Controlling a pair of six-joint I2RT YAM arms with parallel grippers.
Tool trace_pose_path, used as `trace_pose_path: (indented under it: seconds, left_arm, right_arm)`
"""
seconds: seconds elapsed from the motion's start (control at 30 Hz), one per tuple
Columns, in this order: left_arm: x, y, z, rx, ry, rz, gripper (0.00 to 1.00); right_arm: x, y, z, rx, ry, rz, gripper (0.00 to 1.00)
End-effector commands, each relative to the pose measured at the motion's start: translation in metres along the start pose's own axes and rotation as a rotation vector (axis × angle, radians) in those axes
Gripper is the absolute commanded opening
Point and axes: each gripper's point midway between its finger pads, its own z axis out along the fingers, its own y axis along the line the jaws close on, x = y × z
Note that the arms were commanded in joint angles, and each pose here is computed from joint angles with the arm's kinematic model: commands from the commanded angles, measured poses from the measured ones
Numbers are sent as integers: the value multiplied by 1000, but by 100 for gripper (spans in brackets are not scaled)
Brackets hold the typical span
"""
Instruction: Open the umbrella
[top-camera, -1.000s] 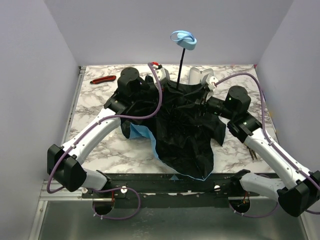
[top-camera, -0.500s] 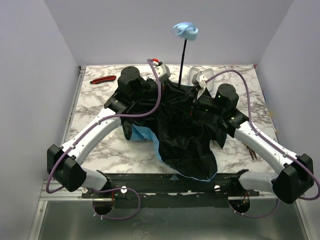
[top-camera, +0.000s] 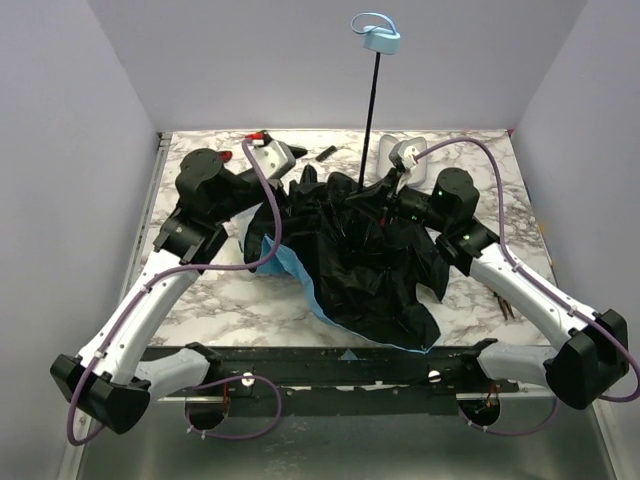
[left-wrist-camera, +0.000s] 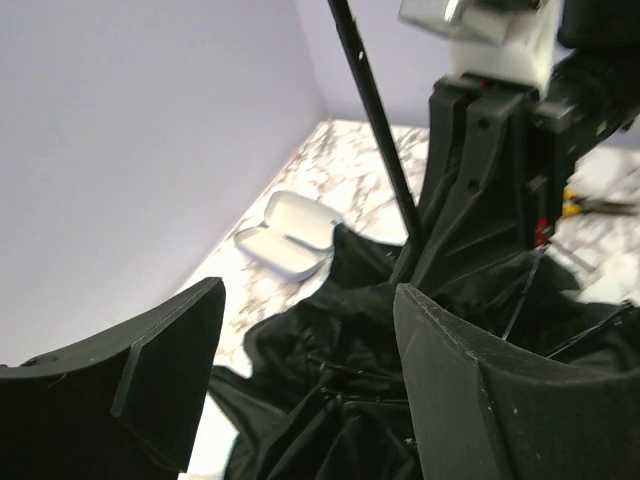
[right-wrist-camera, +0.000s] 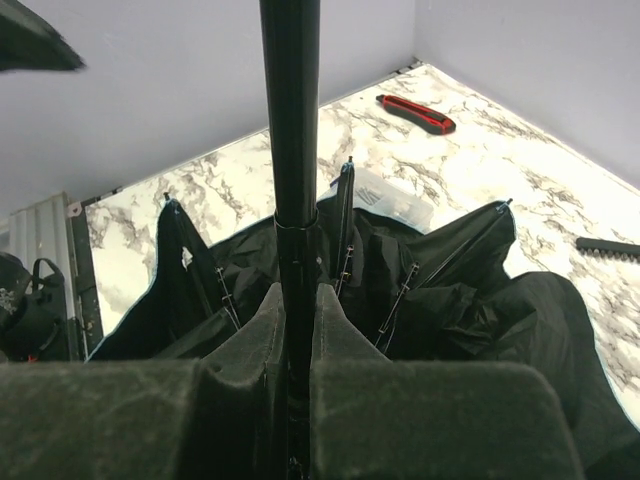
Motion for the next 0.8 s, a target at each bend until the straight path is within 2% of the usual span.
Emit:
trace_pose_path:
  seconds: [0.0, 0.2, 0.27, 0.47, 0.67, 0.77]
  left_arm:
    - [63, 15, 6, -79, 214, 142, 68]
    - [101, -2, 29, -50, 325, 282, 67]
    - [120, -4, 27, -50, 366, 285, 67]
    - [189, 4, -4, -65, 521, 324, 65]
    - [221, 41, -37, -177, 633, 324, 64]
    - [239, 47, -53, -181, 698, 328, 64]
  right_arm:
    - [-28, -2, -2, 23, -88, -59, 0]
    - [-44, -5, -1, 35, -120, -84, 0]
    - [-53, -6, -2, 51, -137, -88, 0]
    - [-82, -5, -12, 88, -181, -104, 0]
    - [-96, -3, -20, 112, -198, -93, 0]
    - [-101, -7, -24, 131, -204, -94, 0]
